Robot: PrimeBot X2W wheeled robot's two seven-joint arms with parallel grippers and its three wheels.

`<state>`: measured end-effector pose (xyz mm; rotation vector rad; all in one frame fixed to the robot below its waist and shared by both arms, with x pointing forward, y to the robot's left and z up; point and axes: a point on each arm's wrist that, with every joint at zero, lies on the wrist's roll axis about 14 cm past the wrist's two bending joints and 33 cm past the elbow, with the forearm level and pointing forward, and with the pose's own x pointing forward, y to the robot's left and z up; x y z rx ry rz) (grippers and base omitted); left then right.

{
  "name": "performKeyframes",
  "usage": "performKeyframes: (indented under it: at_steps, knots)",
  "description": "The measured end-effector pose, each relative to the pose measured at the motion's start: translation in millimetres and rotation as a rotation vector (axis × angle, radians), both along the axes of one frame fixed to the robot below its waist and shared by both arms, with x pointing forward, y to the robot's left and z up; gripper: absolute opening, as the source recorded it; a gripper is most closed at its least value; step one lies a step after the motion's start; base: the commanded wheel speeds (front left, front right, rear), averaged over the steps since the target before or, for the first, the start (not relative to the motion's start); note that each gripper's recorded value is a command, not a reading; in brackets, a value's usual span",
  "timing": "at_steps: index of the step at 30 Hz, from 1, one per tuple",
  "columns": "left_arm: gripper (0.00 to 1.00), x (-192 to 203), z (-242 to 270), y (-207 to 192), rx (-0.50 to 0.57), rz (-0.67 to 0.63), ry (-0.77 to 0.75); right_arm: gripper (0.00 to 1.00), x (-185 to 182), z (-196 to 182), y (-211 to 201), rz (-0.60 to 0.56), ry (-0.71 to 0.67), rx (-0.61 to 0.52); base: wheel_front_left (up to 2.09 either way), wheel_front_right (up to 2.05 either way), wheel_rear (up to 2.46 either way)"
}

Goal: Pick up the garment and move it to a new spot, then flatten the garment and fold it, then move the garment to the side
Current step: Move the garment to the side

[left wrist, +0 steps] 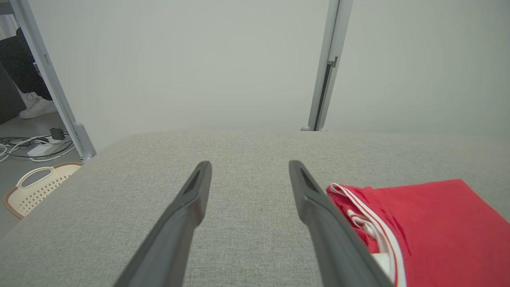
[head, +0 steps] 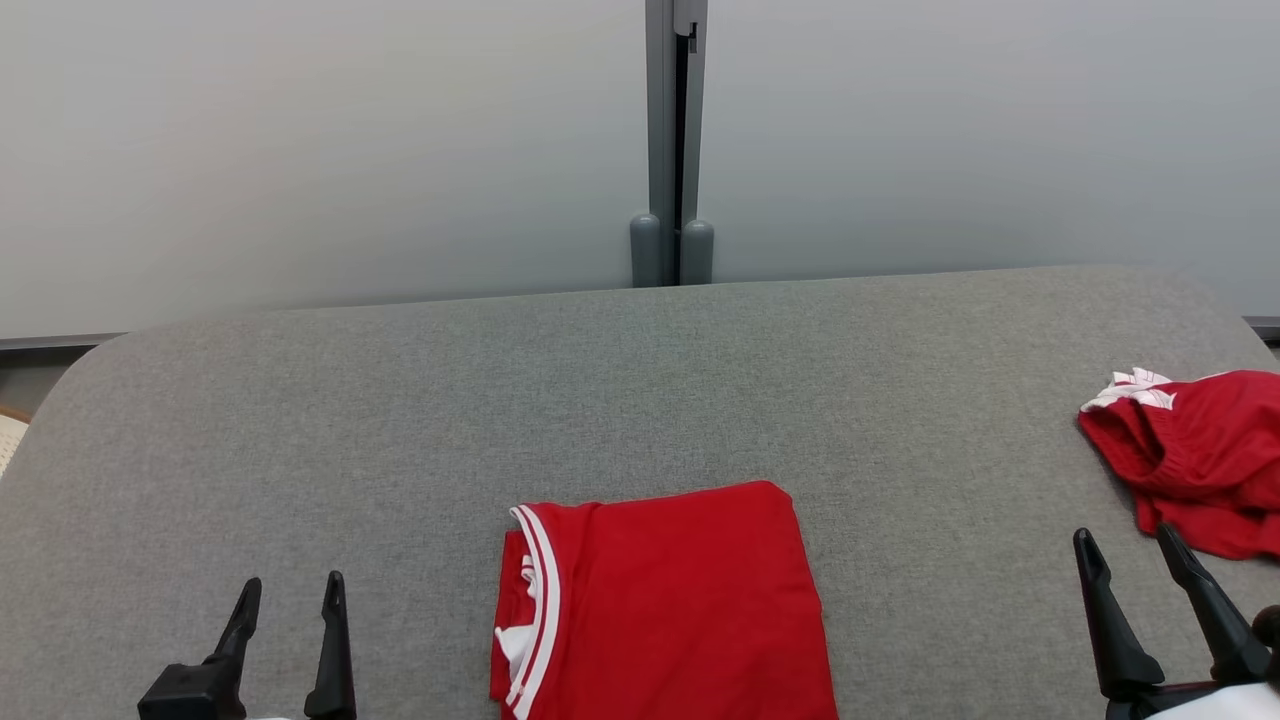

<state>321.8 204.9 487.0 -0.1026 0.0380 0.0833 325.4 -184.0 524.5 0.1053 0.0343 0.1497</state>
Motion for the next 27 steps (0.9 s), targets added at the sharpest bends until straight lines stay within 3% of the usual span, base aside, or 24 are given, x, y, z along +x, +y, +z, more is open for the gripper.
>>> performKeyframes:
  at_steps: [13,19,27]
  knots:
    - [1.0,8.2,6.1,-1.3,-0.004,0.007,-0.021,1.0,8.3,-13.6,8.3,0.032,0.056,-0.008,0.0,0.0,0.0]
    - [1.0,35.3,24.1,-12.0,-0.028,-0.001,-0.084,1.0,27.0,-57.7,38.2,0.124,0.206,0.006,0.0,0.0,0.0]
    - [1.0,57.7,19.9,-2.7,-0.031,0.049,-0.095,1.0,43.7,-135.6,116.1,0.327,0.45,0.045,0.0,0.0,0.0]
